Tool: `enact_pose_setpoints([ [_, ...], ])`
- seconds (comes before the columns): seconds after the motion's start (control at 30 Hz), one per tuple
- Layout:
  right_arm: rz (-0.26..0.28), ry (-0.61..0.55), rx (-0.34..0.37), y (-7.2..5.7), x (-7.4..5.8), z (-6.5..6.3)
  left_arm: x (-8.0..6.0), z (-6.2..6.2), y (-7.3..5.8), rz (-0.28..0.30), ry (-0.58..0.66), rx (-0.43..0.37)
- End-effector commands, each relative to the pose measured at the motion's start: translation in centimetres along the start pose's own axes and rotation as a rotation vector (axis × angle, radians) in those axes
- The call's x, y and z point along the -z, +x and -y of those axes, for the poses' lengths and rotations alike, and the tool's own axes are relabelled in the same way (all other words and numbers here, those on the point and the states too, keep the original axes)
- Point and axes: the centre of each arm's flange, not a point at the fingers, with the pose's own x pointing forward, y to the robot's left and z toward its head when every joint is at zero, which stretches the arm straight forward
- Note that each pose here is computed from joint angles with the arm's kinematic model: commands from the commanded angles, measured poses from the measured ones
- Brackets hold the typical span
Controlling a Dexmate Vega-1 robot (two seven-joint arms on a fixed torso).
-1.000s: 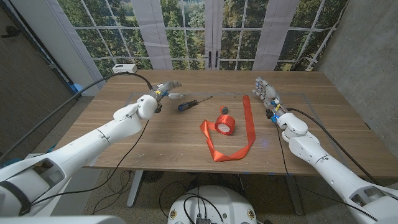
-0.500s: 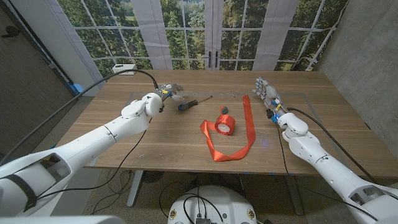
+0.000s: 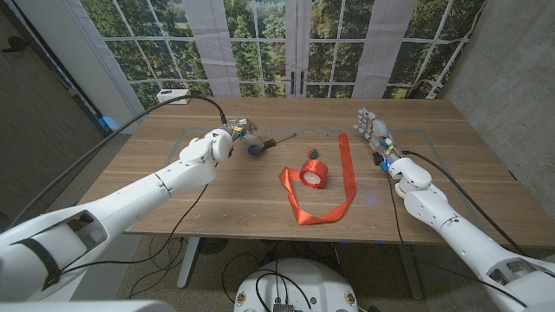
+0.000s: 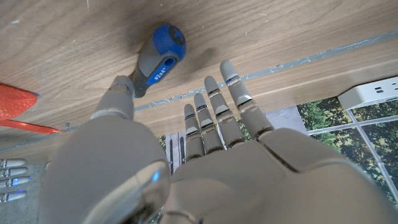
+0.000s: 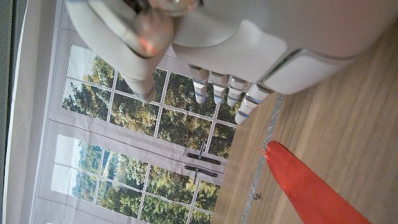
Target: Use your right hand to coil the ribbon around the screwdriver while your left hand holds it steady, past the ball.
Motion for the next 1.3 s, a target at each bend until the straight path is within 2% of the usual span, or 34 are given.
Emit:
enact_pose_setpoints([
  [0.03,0.001,0.012,0.015,-0.6,0.3,0.8,-1.2,-0.2,0.8,-0.067,0.035,0.112],
  [0.33,-0.002,0.023,0.028,-1.0,0.7,1.2,-1.9,-0.5,1.3,-0.120,0.105,0.170],
  [0.57,-0.002,0.036,0.035,-1.0,0.9,1.4,-2.2,-0.5,1.4,-0.162,0.185,0.155],
  [0.7,-0.003,0.038,0.040,-1.1,1.1,1.5,-2.2,-0.2,1.8,-0.164,0.189,0.153],
  [0.77,-0.003,0.043,0.046,-1.2,1.2,1.6,-2.2,0.0,2.1,-0.157,0.197,0.192],
  [0.97,-0.001,0.049,0.058,-1.4,1.4,1.9,-2.3,0.3,2.8,-0.145,0.187,0.208],
  [1.03,-0.003,0.042,0.064,-1.5,1.3,2.0,-2.4,0.2,3.3,-0.147,0.202,0.255],
  [1.13,0.001,0.048,0.071,-1.6,1.4,2.1,-2.7,0.2,3.8,-0.139,0.234,0.282],
  [1.23,-0.002,0.051,0.080,-1.8,1.6,2.3,-3.2,0.1,4.1,-0.135,0.278,0.247],
  [1.3,-0.003,0.055,0.085,-1.9,1.7,2.4,-3.6,0.2,4.1,-0.126,0.287,0.185],
])
